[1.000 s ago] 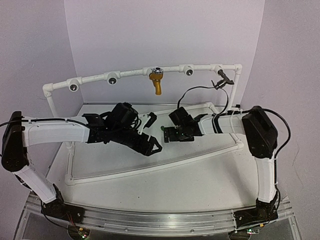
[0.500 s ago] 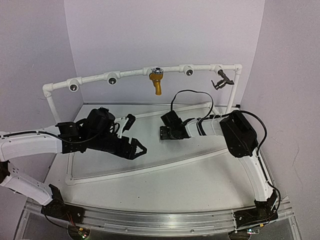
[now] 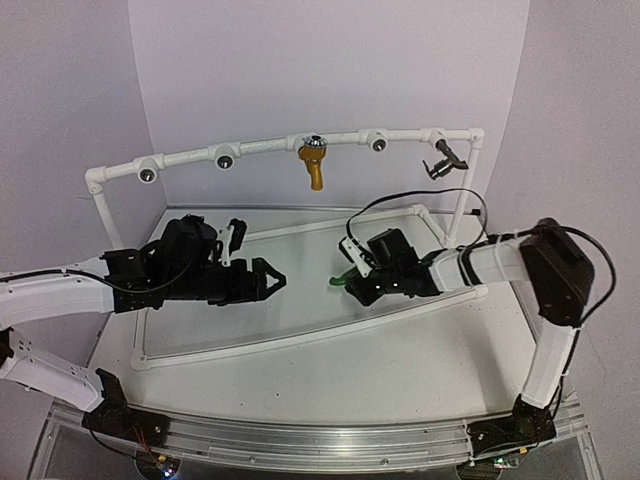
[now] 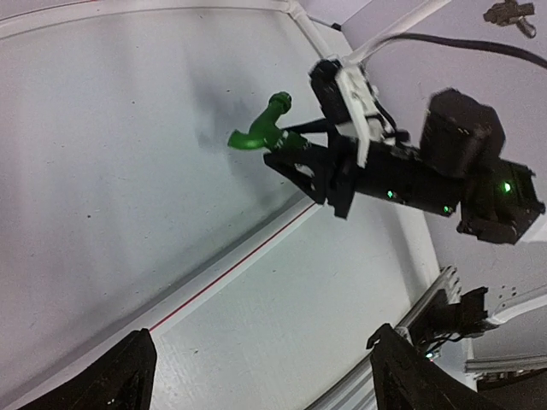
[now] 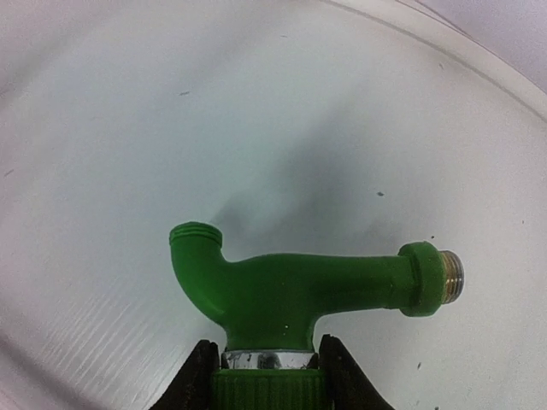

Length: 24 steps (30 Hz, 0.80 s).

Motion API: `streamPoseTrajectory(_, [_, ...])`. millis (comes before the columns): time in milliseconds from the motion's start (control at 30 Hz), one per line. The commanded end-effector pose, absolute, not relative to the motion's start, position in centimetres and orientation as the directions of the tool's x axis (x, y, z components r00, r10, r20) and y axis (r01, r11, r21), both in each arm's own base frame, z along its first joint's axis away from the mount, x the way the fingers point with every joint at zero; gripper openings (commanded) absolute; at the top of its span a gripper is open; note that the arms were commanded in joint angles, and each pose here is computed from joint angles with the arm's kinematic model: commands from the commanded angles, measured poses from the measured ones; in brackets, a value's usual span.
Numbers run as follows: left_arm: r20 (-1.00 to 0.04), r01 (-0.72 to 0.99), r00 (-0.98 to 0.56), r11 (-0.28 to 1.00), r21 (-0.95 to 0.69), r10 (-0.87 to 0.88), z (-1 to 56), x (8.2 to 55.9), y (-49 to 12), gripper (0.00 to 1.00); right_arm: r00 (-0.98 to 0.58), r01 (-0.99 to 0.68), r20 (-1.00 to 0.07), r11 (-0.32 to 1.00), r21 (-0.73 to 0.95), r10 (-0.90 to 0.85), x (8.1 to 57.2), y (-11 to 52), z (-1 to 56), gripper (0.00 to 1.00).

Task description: Install the water faucets

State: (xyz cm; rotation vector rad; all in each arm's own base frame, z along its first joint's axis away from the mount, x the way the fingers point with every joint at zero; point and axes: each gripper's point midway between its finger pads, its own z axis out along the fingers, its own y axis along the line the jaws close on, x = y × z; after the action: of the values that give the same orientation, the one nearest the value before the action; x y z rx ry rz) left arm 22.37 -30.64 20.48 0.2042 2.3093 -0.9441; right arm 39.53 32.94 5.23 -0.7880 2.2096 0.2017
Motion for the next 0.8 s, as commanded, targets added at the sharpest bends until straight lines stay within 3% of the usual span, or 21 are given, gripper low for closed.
streamPoseTrajectory(0, [-0.586,0.395,-0.788,0.578,-0.714,-0.187,24.4,22.6,-32.9,0.91,-0.141,-0.935,-0.84,0.349,-0.061,-0.524,29.5,36.7,14.3,0.0])
streamPoseTrajectory(133, [-0.544,0.464,-0.836,0.434,-0.772,-0.073,25.4,21.2,-36.7,0.92,-0.017,-0.985,-0.849,0.157,-0.078,-0.528,23.3,36.3,16.3,0.0])
streamPoseTrajectory(333, [-0.513,0.528,-0.849,0.221,-0.82,0.126,26.0,17.6,-41.2,0.91,0.045,-0.993,-0.839,0.065,-0.095,-0.542,19.4,36.8,18.3,0.0])
streamPoseTrajectory(500, [-0.502,0.521,-0.853,0.213,-0.826,0.141,25.7,17.1,-42.5,0.9,0.098,-0.989,-0.82,0.035,-0.142,-0.563,18.0,37.2,19.1,0.0])
streamPoseTrajectory(767, [-0.428,0.437,-0.899,0.283,-0.854,0.096,23.6,18.4,-43.1,0.8,0.167,-0.979,-0.829,0.009,-0.203,-0.534,15.9,37.9,20.9,0.0])
